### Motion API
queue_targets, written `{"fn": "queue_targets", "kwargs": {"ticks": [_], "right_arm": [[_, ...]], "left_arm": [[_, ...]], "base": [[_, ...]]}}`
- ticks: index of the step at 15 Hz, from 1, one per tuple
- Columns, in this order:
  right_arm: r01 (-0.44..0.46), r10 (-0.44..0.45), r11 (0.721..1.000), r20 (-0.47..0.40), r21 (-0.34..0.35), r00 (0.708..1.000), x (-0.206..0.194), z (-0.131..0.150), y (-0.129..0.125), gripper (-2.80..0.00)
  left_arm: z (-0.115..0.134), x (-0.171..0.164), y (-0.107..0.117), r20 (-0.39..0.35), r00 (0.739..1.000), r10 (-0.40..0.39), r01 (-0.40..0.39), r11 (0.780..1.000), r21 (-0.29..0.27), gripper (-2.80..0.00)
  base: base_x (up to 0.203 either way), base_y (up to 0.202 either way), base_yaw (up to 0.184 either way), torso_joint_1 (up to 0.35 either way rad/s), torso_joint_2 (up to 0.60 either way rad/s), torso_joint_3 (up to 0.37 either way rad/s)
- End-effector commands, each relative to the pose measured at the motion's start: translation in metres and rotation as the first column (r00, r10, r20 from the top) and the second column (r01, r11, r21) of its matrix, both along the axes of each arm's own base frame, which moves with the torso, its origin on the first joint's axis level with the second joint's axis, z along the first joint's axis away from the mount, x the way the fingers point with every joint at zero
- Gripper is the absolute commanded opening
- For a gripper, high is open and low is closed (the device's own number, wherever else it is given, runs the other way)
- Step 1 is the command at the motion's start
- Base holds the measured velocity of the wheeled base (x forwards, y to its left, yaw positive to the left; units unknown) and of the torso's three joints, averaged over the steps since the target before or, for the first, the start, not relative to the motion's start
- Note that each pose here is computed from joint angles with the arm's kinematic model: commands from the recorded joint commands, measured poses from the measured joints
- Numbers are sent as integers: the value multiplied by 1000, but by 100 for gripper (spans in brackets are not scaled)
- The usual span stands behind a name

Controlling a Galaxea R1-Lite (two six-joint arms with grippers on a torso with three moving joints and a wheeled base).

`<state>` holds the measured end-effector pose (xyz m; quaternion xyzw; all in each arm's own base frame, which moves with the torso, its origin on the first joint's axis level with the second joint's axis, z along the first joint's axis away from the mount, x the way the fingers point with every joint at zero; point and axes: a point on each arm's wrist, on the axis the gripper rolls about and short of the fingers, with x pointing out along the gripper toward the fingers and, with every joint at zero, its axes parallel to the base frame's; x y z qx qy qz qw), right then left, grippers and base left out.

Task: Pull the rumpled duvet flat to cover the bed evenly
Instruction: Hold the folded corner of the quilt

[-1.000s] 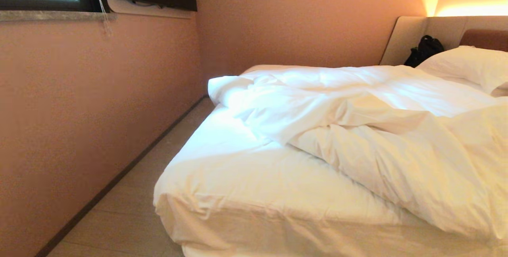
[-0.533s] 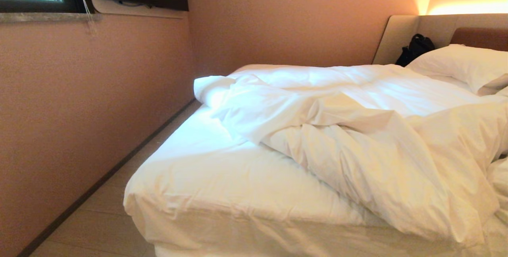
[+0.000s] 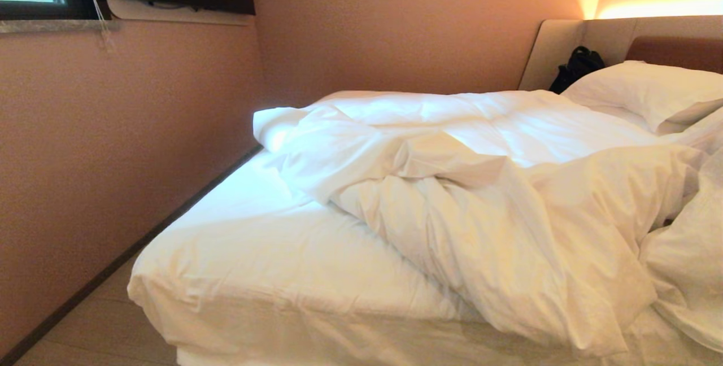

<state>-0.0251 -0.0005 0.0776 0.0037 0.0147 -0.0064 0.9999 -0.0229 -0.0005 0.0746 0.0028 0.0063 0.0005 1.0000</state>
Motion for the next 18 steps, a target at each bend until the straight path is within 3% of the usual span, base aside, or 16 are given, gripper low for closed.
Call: {"fn": "queue_targets", "kwargs": {"ticks": [1, 18], "right_arm": [[-2, 2, 1000, -1, 0, 1000, 0, 0, 0, -280], [-2, 2, 1000, -1, -3, 1000, 0, 0, 0, -280]], "left_arm": [[0, 0, 0, -1, 1000, 0, 0, 1000, 0, -280], [0, 0, 0, -3, 1000, 0, 0, 1000, 0, -280]], "base": [[0, -195, 0, 4, -1, -3], [0, -195, 1, 2, 2, 1]]}}
